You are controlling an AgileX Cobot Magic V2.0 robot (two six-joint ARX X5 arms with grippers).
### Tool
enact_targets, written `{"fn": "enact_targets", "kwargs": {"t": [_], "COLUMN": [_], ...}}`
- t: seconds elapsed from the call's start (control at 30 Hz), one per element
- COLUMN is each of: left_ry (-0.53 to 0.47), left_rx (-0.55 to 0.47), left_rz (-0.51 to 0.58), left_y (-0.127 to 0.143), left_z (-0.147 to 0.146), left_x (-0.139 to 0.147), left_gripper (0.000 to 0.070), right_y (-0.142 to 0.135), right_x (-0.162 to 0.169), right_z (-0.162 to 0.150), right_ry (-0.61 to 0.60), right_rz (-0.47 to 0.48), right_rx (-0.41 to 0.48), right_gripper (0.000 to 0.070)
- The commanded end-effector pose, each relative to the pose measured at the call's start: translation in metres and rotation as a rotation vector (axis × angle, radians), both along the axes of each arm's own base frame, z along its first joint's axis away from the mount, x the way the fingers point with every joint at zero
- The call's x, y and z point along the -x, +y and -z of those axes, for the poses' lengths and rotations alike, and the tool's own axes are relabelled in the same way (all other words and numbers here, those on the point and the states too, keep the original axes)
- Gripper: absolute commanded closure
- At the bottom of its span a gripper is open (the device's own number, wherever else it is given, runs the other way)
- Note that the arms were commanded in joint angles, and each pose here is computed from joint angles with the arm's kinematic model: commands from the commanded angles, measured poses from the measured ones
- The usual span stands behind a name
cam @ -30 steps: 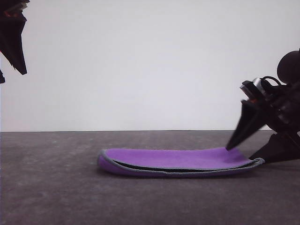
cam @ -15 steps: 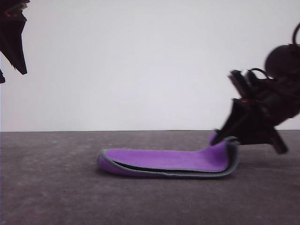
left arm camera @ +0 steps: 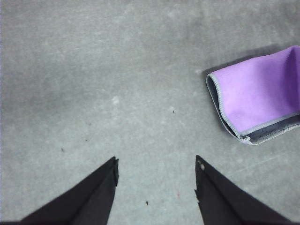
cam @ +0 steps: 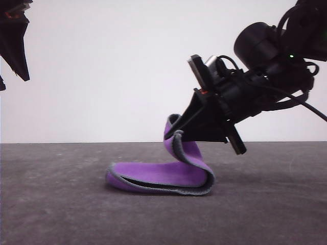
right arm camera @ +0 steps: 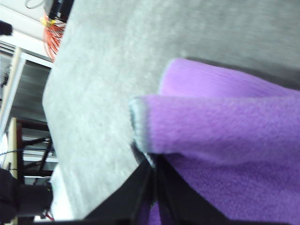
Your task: Fold clothes
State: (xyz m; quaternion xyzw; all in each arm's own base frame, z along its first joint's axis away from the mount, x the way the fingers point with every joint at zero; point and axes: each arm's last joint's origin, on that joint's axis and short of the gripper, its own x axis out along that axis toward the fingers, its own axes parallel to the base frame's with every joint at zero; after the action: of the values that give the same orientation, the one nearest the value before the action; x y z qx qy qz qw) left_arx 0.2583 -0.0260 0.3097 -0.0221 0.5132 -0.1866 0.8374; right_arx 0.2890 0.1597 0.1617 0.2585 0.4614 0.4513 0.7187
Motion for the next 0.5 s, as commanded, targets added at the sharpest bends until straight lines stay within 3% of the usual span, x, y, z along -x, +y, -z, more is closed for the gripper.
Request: {"fn": "enact_targets", "kwargs": {"t": [0.0,0.47], "left_ry": [-0.001,0.0], "left_rx": [0.004,0.004], "left_rz": [-0.005,-0.005], "left_y": [0.0,0.0], "left_z": [0.0,0.0], "left_x": [-0.003,-0.003], "left_gripper": [0.0382,0.0382], "right_y": [0.009,0.058], "right_x": [-0.006,-0.019], "right_z": [0.0,-0.001], "right_ry": [0.019,0.021], "right_rz": [0.009,-0.064], "right_rx": [-0.009,-0.017], "right_gripper": [0.07,0.07]}}
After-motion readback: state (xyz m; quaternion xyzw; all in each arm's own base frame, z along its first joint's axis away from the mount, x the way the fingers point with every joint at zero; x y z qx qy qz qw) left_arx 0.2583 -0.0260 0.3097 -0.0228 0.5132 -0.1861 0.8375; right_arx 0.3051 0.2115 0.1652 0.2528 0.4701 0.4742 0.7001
